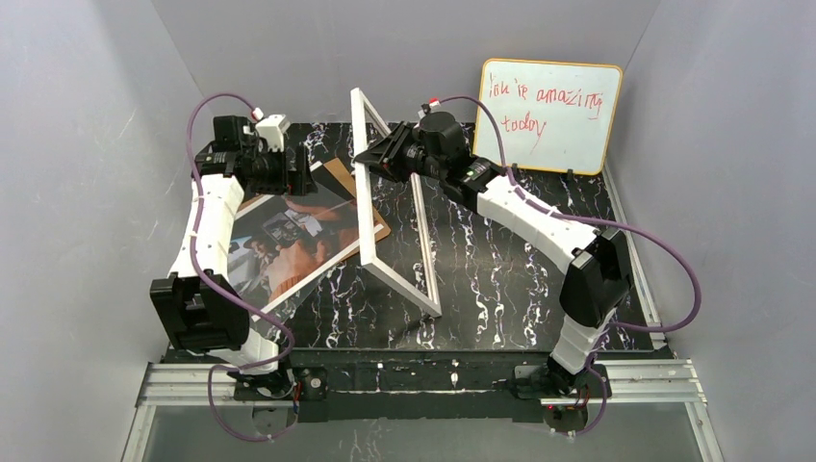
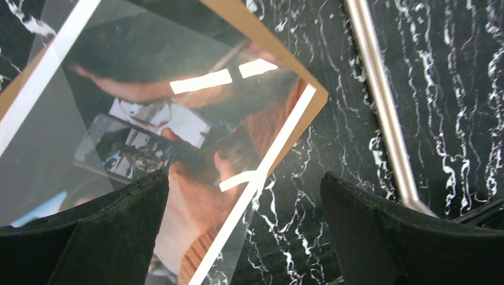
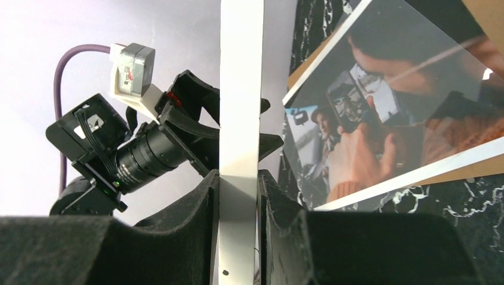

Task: Put the photo into the frame
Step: Turn over the photo frame at the center of the board.

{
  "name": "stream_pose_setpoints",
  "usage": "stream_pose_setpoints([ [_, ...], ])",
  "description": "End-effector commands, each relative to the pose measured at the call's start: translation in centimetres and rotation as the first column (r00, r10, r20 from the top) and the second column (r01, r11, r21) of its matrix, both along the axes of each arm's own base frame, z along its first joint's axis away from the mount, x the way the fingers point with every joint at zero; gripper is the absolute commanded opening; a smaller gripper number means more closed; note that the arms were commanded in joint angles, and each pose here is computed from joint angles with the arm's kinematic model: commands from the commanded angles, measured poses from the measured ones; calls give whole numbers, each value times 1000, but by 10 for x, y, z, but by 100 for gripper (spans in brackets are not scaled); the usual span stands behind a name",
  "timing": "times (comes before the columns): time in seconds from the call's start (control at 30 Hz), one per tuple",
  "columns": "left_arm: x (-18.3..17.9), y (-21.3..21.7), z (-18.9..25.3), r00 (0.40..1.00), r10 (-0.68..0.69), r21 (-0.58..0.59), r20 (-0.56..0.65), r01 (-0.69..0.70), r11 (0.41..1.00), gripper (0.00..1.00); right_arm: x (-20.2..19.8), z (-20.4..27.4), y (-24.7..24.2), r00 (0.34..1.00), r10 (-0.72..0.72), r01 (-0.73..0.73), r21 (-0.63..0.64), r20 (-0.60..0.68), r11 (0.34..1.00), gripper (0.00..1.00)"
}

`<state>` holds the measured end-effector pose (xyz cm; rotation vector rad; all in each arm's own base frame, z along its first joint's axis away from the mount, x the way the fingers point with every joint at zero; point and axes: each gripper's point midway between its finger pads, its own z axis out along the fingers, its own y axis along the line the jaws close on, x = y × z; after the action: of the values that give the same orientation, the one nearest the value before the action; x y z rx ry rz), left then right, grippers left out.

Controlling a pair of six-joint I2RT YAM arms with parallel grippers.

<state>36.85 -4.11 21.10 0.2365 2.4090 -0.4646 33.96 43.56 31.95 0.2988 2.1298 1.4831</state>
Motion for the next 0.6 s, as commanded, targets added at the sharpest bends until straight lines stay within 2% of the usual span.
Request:
stream_pose_setpoints([
  [0.0, -1, -20, 43, 998, -5, -45, 68, 8, 999, 98, -14, 78, -4, 996, 39, -55, 220, 77, 974, 1],
  [0.17, 1, -50, 64, 994, -55, -65, 94, 61, 996, 98, -15, 79, -16, 998, 31, -45, 245, 58, 969, 2],
  [0.27, 1, -70, 71, 990, -91, -56, 105, 97, 994, 98, -14, 73, -35, 999, 10, -19, 256, 36, 966, 5],
  [0.37, 1, -94, 78, 985, -125, -47, 116, 131, 990, 98, -16, 61, -51, 1000, 3, -6, 261, 10, 965, 17],
  [0.57, 6, -138, 77, 978, -175, -25, 111, 179, 983, 98, -16, 42, -70, 1000, 26, -22, 181, -18, 983, 49],
])
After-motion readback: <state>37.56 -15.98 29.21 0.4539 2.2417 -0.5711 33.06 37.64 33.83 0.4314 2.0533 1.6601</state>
